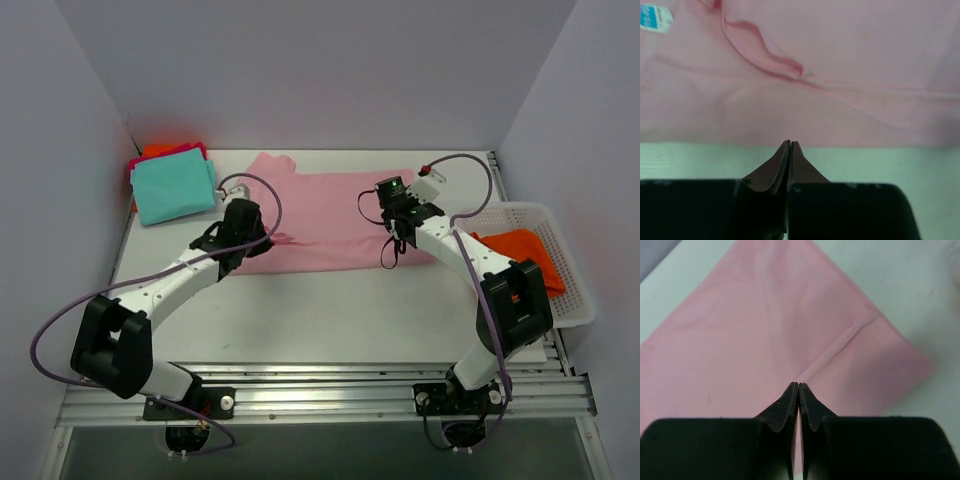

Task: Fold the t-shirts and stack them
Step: Fold the flattened tshirt in 1/3 of the way, then grap the side of the flattened tshirt furthest away from the robot with both arms

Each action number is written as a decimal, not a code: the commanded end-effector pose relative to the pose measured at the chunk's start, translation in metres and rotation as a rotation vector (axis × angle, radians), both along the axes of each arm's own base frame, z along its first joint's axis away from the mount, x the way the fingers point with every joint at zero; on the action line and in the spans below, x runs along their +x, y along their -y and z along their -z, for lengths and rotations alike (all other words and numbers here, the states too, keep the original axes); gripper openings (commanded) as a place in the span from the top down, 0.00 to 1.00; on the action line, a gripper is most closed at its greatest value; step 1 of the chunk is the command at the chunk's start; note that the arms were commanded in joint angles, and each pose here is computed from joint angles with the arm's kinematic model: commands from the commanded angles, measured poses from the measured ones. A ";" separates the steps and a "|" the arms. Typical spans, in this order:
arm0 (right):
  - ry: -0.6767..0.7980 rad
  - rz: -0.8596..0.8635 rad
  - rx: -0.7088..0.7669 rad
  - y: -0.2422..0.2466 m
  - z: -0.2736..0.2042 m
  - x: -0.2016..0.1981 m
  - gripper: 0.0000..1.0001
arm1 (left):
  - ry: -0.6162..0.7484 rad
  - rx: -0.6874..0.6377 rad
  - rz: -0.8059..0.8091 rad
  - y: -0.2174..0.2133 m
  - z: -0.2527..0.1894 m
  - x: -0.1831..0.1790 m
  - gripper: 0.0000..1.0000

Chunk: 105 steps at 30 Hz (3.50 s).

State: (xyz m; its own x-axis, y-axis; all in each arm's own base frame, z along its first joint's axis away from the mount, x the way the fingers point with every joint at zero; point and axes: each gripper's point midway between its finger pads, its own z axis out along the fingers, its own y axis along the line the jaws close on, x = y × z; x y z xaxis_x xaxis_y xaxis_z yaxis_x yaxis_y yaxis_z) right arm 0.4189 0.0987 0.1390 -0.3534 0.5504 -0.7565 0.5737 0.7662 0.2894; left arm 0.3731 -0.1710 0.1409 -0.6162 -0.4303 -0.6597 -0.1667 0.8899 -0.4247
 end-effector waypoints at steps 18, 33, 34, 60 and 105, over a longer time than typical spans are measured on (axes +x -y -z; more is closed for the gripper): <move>-0.001 0.032 -0.053 0.017 -0.009 -0.021 1.00 | -0.072 0.069 -0.057 0.040 0.086 0.025 0.98; -0.036 0.037 -0.049 0.021 0.005 -0.019 1.00 | -0.043 0.096 -0.067 0.046 0.078 0.075 0.98; -0.037 0.035 -0.047 0.020 0.005 -0.020 1.00 | -0.057 0.104 -0.068 0.045 0.086 0.079 0.98; -0.062 -0.215 -0.328 -0.010 -0.009 0.069 0.14 | 0.357 0.061 -0.004 -0.021 -0.114 0.203 0.13; 0.375 -0.633 -0.052 -0.037 -0.109 0.116 0.00 | 0.321 -0.167 0.051 -0.041 0.056 0.366 0.12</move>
State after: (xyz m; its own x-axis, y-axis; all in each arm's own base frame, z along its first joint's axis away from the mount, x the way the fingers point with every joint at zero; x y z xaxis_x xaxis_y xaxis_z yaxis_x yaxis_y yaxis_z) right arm 0.5385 0.1366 0.2154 -0.3689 0.2592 -0.8926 -0.0768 0.9485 0.3072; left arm 0.7349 -0.1159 0.0608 -0.4469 -0.5144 -0.7318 -0.0060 0.8198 -0.5726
